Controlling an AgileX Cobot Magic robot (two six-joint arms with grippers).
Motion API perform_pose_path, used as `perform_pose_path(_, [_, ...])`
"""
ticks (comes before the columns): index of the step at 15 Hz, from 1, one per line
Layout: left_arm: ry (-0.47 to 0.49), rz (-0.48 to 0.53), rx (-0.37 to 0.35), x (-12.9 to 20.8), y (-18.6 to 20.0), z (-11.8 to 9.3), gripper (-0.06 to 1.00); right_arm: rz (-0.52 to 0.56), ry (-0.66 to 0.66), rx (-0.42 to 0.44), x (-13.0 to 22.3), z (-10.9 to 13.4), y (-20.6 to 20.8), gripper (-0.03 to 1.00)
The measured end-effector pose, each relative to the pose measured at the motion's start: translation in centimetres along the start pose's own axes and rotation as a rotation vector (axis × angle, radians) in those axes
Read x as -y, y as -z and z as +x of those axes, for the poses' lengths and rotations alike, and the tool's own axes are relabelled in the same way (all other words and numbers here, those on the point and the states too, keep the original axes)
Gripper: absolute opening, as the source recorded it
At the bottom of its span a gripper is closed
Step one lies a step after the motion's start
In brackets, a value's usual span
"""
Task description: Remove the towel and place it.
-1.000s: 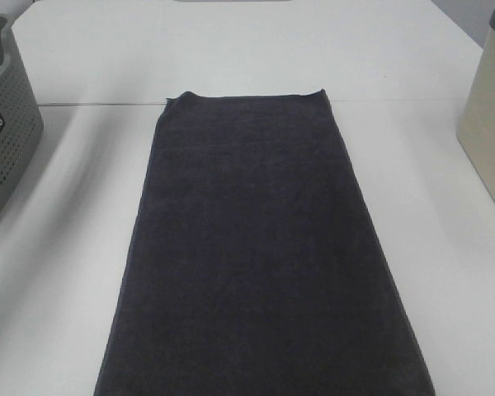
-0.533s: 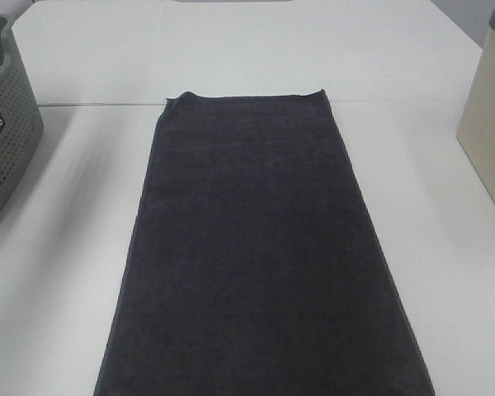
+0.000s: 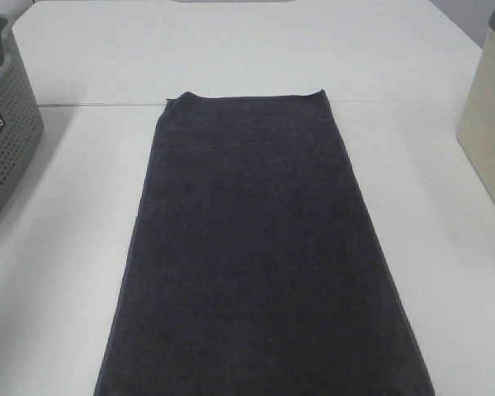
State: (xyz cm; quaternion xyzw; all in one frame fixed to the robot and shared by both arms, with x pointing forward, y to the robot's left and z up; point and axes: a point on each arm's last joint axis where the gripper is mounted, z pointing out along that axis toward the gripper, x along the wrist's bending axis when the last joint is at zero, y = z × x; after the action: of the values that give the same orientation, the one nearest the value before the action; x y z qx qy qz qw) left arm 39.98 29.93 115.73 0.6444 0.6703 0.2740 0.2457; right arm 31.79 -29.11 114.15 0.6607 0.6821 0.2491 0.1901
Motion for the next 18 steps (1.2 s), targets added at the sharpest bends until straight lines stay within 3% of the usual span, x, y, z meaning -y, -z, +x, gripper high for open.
perform_pose_path(4, [-0.006, -0.164, -0.019, 8.2, 3.1, 1.1, 0.82, -0.211, 0.025, 0.031, 6.6, 0.2, 2.7, 0.71])
perform_pose_path(11, [-0.033, -0.421, 0.009, 17.3, 5.4, 1.8, 0.82, -0.299, 0.095, 0.067, 13.2, -0.2, 0.1, 0.71])
perform_pose_path(13, [-0.021, -0.432, 0.043, 18.5, 5.2, 1.5, 0.82, -0.265, 0.098, 0.066, 13.9, -0.3, -1.5, 0.71])
perform_pose_path(15, [-0.028, -0.388, 0.097, 19.0, 4.1, 1.0, 0.82, -0.316, 0.124, 0.074, 13.4, -0.4, -1.9, 0.71])
perform_pose_path(18, [-0.039, -0.384, 0.116, 19.0, 4.1, 0.8, 0.81, -0.354, 0.126, 0.07, 13.0, -0.4, -2.5, 0.71])
